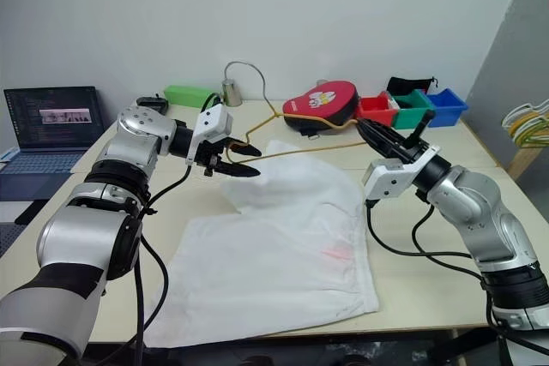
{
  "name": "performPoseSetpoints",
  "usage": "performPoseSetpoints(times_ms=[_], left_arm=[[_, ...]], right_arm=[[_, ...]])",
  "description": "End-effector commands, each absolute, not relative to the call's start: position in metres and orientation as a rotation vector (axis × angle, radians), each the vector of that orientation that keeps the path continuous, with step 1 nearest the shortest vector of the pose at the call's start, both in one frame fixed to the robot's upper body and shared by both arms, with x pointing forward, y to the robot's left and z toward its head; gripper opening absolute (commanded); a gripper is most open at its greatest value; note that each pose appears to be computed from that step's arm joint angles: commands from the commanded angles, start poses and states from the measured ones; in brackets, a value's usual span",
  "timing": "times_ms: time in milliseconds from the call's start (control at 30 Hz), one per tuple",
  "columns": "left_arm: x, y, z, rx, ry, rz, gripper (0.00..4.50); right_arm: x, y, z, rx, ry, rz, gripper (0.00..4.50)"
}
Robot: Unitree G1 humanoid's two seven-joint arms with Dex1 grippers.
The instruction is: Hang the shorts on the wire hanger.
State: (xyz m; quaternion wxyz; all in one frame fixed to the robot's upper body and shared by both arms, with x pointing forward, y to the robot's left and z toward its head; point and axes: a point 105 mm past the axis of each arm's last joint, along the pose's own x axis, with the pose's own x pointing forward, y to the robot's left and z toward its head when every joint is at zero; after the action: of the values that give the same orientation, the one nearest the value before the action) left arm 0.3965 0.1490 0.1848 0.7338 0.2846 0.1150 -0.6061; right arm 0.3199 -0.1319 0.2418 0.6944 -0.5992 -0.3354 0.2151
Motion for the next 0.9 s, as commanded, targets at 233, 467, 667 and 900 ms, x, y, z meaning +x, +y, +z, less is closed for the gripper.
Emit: performPoseSetpoints(times_ms=[233,467,667,900], left_arm=[[0.396,0.144,0.192,0.639,0.215,-1.346,0.29],[0.395,0.14,0.189,0.643,0.207,-1.36,0.02],[0.398,0.134,0.188,0.67,0.189,-1.342,0.0],[0.405,0.133,0.184,0.72,0.169,-1.279,0.0]], right_arm=[[0.317,-0.136,0.255,-1.355,-0.795,0.436,0.0],[0.32,-0.138,0.249,-1.36,-0.758,0.444,0.0],[0.323,-0.142,0.241,-1.348,-0.693,0.46,0.25],[0.326,-0.152,0.226,-1.335,-0.56,0.515,2.2]])
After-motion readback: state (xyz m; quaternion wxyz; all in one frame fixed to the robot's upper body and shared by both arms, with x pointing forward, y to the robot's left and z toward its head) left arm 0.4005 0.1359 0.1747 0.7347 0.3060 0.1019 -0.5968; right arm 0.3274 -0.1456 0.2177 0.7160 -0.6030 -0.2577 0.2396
